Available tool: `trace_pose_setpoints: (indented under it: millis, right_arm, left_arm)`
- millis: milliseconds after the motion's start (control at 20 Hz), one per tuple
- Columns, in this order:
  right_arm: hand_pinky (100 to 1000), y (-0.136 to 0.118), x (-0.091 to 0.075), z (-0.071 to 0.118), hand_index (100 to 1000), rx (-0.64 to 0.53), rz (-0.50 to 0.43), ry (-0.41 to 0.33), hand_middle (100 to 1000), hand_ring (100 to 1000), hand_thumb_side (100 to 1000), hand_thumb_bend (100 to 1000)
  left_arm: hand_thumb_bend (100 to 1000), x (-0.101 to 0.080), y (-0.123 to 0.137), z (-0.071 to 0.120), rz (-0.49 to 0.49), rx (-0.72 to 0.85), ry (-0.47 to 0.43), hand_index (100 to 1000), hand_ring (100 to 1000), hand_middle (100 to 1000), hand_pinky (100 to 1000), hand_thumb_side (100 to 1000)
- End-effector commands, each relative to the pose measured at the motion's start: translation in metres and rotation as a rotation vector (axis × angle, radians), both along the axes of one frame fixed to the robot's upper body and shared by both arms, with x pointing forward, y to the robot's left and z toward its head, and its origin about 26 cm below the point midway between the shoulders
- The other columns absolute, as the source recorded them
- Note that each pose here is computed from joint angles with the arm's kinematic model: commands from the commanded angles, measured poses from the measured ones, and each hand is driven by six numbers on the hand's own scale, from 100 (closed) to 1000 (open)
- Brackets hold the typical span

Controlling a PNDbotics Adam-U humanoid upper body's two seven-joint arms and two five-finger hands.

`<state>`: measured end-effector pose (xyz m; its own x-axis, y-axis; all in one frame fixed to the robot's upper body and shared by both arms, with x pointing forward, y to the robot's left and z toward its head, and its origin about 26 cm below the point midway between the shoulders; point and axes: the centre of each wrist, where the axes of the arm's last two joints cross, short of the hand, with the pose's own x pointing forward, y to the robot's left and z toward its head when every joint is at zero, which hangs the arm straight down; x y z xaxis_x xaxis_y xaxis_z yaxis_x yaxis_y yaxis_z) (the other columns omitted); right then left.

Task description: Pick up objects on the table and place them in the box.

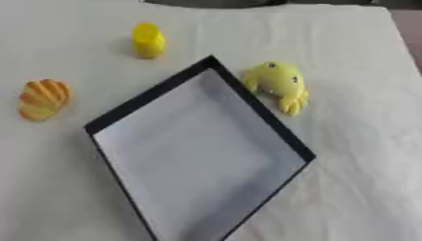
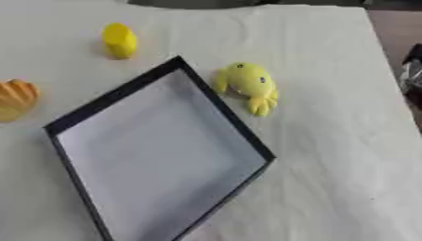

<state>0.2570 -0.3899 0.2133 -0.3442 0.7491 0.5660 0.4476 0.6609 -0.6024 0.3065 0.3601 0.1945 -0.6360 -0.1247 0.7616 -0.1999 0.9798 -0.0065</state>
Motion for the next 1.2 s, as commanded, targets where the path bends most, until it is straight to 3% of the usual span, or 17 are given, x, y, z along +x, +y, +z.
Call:
trace_pose_setpoints:
  millis: [50,300,650,850,1200]
  right_arm:
    - [954,0.002,0.0,0.03,936,-0.221,0.017,0.047,808,1000,198,100]
    - [947,0.005,0.002,0.057,928,-0.443,0.037,0.18,819,1000,226,100]
    - [942,0.023,0.011,0.093,918,-0.596,0.041,0.289,823,1000,287,100]
    - [941,0.03,0.021,0.098,921,-0.572,0.078,0.337,814,1000,274,100]
    - [929,0.047,0.032,0.085,924,-0.569,0.12,0.382,801,996,274,100]
  left_arm:
    - [115,-0.005,0.01,0.01,0.027,0.06,-0.02,810,733,754,768,777]
    - [106,-0.009,0.019,0.006,0.059,0.095,-0.008,809,734,754,768,775]
    - [100,-0.014,0.028,0.003,0.1,0.114,0.005,816,734,756,770,772]
    - [100,-0.016,0.031,0.004,0.112,0.118,-0.001,818,735,757,770,769]
    - [100,-0.021,0.037,0.007,0.147,0.125,-0.028,818,739,762,774,761]
